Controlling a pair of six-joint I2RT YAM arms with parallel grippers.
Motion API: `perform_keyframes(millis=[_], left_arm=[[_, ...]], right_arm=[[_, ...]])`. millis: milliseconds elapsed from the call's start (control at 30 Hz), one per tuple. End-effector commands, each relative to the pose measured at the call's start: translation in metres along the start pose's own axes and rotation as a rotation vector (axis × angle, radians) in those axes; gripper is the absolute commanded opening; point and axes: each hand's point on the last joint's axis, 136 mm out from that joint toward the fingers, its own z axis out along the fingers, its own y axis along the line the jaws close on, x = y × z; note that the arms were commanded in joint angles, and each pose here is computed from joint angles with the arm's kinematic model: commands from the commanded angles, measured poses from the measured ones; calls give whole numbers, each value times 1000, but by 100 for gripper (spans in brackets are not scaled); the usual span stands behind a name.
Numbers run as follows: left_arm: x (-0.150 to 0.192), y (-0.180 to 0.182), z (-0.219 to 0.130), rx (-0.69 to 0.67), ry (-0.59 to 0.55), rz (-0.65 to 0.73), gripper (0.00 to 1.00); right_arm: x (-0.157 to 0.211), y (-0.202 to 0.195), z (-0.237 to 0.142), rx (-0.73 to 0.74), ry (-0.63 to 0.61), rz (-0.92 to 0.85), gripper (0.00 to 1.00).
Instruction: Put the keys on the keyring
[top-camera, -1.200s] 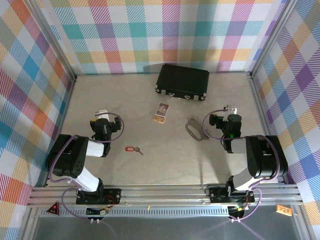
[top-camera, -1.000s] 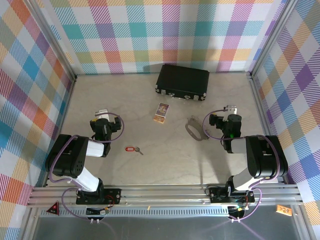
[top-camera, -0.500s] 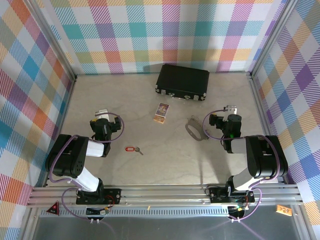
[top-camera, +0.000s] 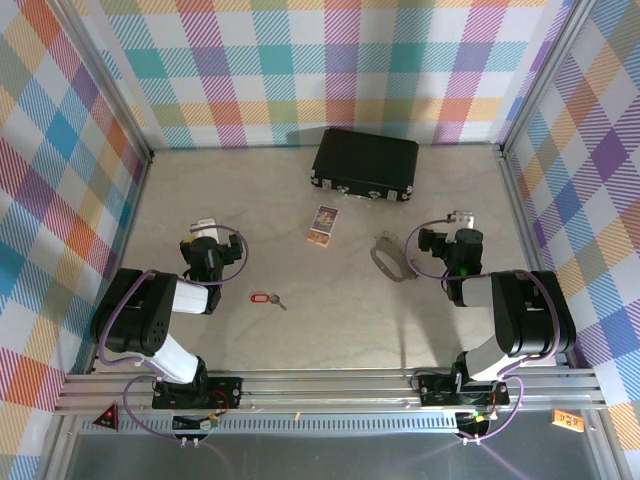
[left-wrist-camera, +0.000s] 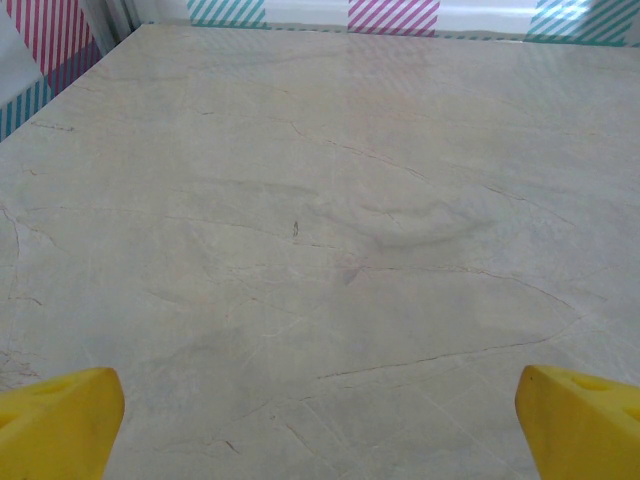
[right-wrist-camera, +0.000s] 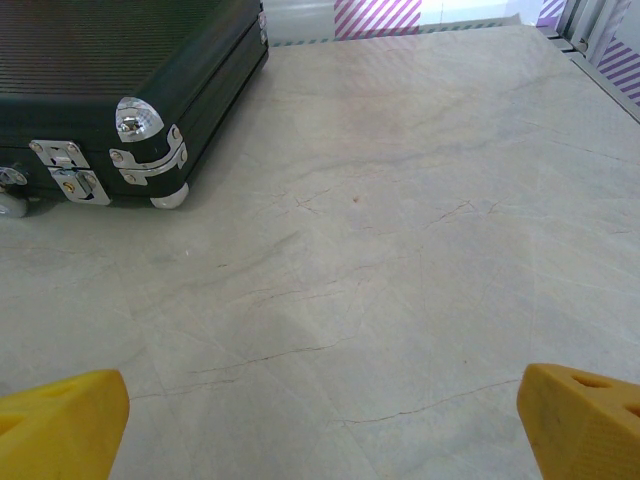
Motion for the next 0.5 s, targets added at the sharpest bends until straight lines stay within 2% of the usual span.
perform_keyframes(millis=[0, 467], left_arm=[[-6, -1, 2, 9, -14, -16, 100], [-6, -1, 3, 9, -13, -16, 100]], right_arm=[[-5, 3, -1, -5, -29, 6, 99], [-5, 2, -1, -4, -30, 7, 99]])
